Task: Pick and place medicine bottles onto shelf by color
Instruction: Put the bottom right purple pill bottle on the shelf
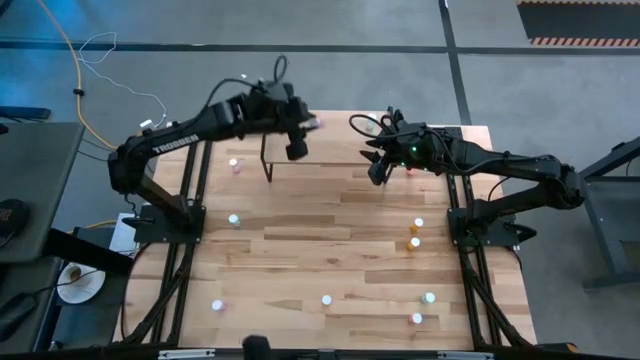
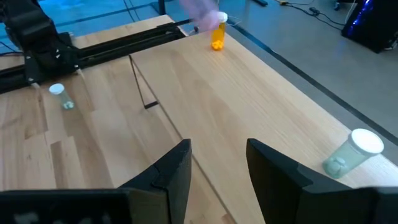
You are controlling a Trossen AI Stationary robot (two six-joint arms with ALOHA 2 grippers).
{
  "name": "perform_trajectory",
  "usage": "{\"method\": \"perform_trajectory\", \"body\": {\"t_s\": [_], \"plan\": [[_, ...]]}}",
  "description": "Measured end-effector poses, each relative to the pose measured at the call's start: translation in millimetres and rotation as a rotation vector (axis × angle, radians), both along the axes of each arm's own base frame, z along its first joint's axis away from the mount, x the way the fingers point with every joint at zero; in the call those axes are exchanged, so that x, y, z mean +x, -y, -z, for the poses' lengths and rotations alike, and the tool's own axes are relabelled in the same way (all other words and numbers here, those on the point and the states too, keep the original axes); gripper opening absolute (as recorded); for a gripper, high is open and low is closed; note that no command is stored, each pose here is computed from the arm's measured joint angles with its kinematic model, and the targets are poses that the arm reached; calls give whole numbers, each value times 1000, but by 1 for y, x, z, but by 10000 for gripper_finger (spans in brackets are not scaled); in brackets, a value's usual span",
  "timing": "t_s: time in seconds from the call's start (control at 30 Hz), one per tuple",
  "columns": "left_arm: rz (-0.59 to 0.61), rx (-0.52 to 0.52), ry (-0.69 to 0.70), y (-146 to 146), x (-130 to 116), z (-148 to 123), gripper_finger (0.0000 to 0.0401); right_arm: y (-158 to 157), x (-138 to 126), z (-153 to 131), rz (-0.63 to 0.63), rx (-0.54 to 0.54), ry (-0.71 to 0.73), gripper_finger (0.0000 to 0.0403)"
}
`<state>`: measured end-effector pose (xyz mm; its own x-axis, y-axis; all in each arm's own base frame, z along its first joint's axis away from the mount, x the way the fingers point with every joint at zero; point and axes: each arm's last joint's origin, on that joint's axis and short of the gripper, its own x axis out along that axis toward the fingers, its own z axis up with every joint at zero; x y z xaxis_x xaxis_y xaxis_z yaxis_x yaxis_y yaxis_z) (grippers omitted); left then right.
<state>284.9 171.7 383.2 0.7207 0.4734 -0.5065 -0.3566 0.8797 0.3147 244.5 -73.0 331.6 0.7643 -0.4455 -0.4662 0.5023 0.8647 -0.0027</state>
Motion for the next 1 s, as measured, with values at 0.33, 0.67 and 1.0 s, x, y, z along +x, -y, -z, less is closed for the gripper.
{"method": "perform_trajectory", "body": {"t_s": [0.33,0.67,1.0], "plan": [[-84,101,90,-30,-25,-41,117,0,0,0,0,0,0,147],[-67,162,171,-38,-40,-69,117,1,0,0,12,-25,-12,147],[-20,82,176,-48,-33,-58,117,1,0,0,19,-19,-7,147]]}}
